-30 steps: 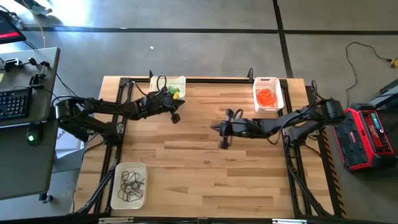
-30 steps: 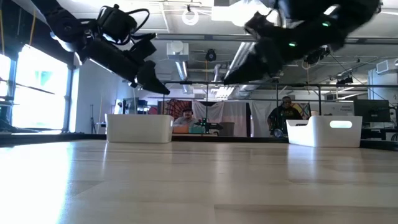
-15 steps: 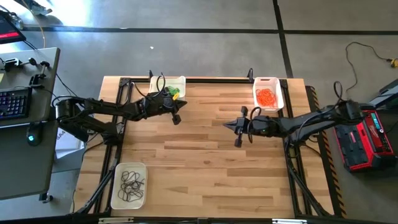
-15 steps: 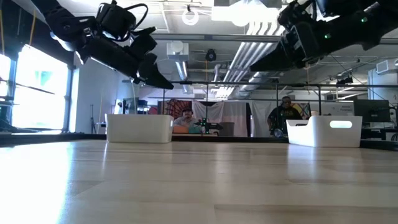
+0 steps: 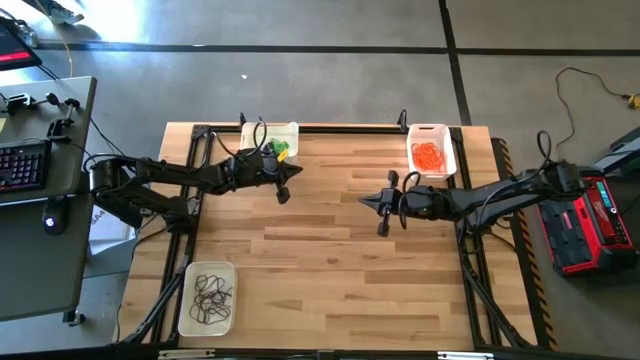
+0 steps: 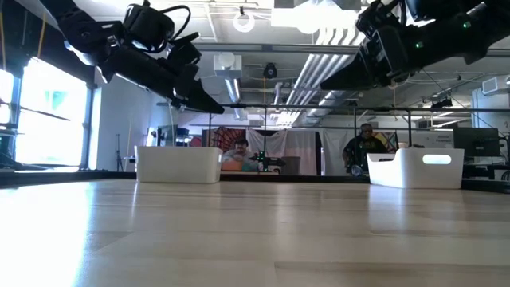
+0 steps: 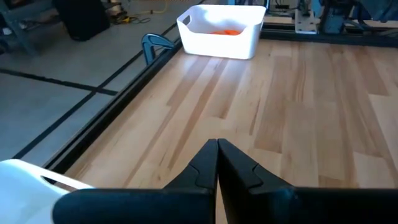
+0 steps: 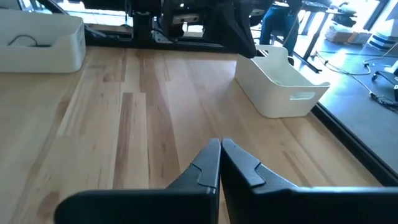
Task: Sort rubber bands into baskets
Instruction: Return to Home Position
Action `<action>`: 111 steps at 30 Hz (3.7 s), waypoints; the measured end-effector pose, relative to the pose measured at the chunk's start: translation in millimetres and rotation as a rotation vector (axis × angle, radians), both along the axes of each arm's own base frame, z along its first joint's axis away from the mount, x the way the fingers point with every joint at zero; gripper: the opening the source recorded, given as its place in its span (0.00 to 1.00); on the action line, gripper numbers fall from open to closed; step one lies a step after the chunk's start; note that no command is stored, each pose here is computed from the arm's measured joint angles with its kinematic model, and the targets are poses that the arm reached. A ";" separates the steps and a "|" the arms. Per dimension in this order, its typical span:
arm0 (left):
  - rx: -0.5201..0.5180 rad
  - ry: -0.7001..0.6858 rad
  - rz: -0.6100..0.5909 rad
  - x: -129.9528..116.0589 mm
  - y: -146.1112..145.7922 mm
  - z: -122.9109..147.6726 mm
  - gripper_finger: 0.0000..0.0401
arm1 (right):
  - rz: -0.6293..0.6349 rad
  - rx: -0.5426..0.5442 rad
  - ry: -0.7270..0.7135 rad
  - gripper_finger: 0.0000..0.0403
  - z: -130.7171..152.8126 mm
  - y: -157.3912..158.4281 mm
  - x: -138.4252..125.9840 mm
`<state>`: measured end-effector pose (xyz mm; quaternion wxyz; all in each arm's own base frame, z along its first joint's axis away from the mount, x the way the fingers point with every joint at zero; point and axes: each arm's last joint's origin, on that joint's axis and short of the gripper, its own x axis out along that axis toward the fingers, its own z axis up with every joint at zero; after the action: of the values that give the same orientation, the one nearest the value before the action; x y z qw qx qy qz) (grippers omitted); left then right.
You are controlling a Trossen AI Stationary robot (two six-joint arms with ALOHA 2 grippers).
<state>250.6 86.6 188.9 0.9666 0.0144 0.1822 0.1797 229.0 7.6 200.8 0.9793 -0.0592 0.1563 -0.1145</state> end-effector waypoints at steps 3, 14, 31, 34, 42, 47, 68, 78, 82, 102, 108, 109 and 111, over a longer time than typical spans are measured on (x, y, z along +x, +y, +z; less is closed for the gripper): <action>-0.008 -0.002 0.001 0.2 -0.8 -0.1 0.01 | -0.016 0.002 -0.005 0.00 0.3 -0.4 0.0; 0.037 0.108 0.105 0.0 -13.6 -8.0 0.06 | -0.118 -0.028 -0.019 0.00 4.4 -3.5 -3.6; -0.016 -0.055 -0.148 0.6 -31.7 14.3 0.02 | 0.025 -0.032 0.037 0.00 24.4 -11.0 -37.5; -0.015 -0.115 -0.187 -4.4 -33.9 7.8 0.02 | 0.061 -0.031 0.041 0.00 25.6 -11.6 -40.1; -0.047 -0.175 -0.187 -23.0 -38.0 -7.9 0.02 | 0.115 -0.016 0.032 0.00 29.2 -13.8 -45.4; -0.040 -0.197 -0.189 -32.7 -40.2 -5.9 0.02 | 0.113 -0.008 0.027 0.00 33.3 -13.6 -54.4; -0.002 -0.227 -0.257 -50.3 -45.9 9.9 0.02 | 0.099 0.027 -0.102 0.00 7.3 -14.3 -78.7; 0.006 -0.243 -0.259 -52.5 -46.4 13.5 0.02 | 0.102 0.017 -0.201 0.00 1.4 -13.6 -110.4; 0.012 -0.246 -0.261 -54.8 -46.9 15.8 0.02 | 0.101 0.024 -0.222 0.00 -4.9 -13.4 -118.7; 0.012 -0.257 -0.300 -68.3 -50.9 26.1 0.02 | 0.059 0.010 -0.255 0.00 -22.2 -14.3 -137.6; 0.041 -0.296 -0.303 -78.8 -53.2 24.6 0.02 | 0.021 0.009 -0.247 0.00 -23.0 -15.3 -137.9; 0.039 -0.301 -0.301 -82.5 -54.0 21.2 0.02 | 0.016 0.008 -0.246 0.00 -23.1 -15.5 -137.9; 0.038 -0.331 -0.288 -88.7 -55.0 17.8 0.02 | 0.014 0.007 -0.245 0.00 -23.3 -15.6 -138.0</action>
<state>161.9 31.6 206.8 0.9986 0.0289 0.0135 0.0429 91.0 -7.9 177.5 0.9920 -0.0424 0.0357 -0.1136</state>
